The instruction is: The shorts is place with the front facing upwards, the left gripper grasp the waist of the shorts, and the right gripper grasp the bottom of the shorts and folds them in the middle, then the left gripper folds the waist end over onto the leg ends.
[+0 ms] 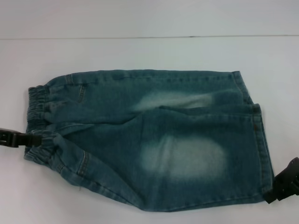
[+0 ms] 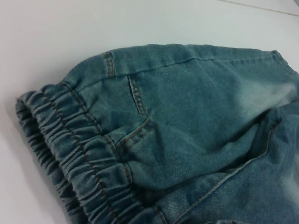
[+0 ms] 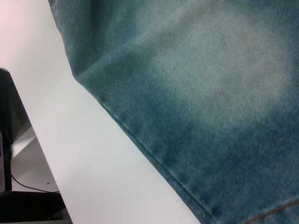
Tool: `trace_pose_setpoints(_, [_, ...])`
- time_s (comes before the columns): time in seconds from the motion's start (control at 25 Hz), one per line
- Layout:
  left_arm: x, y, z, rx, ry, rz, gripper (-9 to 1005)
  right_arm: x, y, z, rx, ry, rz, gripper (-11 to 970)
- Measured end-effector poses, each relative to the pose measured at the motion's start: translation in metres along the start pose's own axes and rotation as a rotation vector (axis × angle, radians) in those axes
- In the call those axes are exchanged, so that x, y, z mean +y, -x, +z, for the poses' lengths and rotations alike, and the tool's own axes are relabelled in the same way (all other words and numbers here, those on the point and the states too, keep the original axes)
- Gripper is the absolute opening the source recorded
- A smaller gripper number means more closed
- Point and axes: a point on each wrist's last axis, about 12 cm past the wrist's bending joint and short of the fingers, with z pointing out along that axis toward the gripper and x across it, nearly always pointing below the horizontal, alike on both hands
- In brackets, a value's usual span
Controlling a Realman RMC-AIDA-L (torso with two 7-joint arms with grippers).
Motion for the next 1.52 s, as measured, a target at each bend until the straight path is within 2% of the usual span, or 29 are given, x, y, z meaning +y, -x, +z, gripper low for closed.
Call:
trace_pose_setpoints(0.28, [-0.001, 0.001, -0.001, 0.006, -0.010, 0.000, 45, -0.002, -0.003, -0.003, -0.005, -0.013, 0.009, 217])
trace_pose_setpoints(0.6, [-0.007, 0.010, -0.010, 0.011, -0.060, -0.037, 44, -0.007, -0.008, -0.020, -0.129, -0.004, -0.028, 45])
trace_pose_setpoints(0.68, [-0.008, 0.014, -0.012, 0.002, -0.067, -0.052, 44, -0.009, -0.010, -0.025, -0.191, -0.005, -0.029, 44])
trace_pose_setpoints(0.8, [-0.007, 0.021, -0.016, -0.037, -0.056, -0.094, 44, -0.019, -0.014, -0.035, -0.358, -0.051, 0.028, 43])
trace_pose_setpoints(0.96, [0.000, 0.030, -0.024, -0.131, -0.010, -0.171, 44, -0.028, -0.014, -0.039, -0.583, -0.080, 0.081, 43])
trace_pose_setpoints(1.16, [0.008, 0.041, -0.023, -0.240, 0.040, -0.225, 45, -0.039, -0.003, -0.025, -0.738, -0.154, 0.149, 42])
trace_pose_setpoints(1.52, [0.016, 0.047, -0.001, -0.335, 0.113, -0.262, 45, -0.051, 0.029, 0.001, -0.921, -0.328, 0.198, 42])
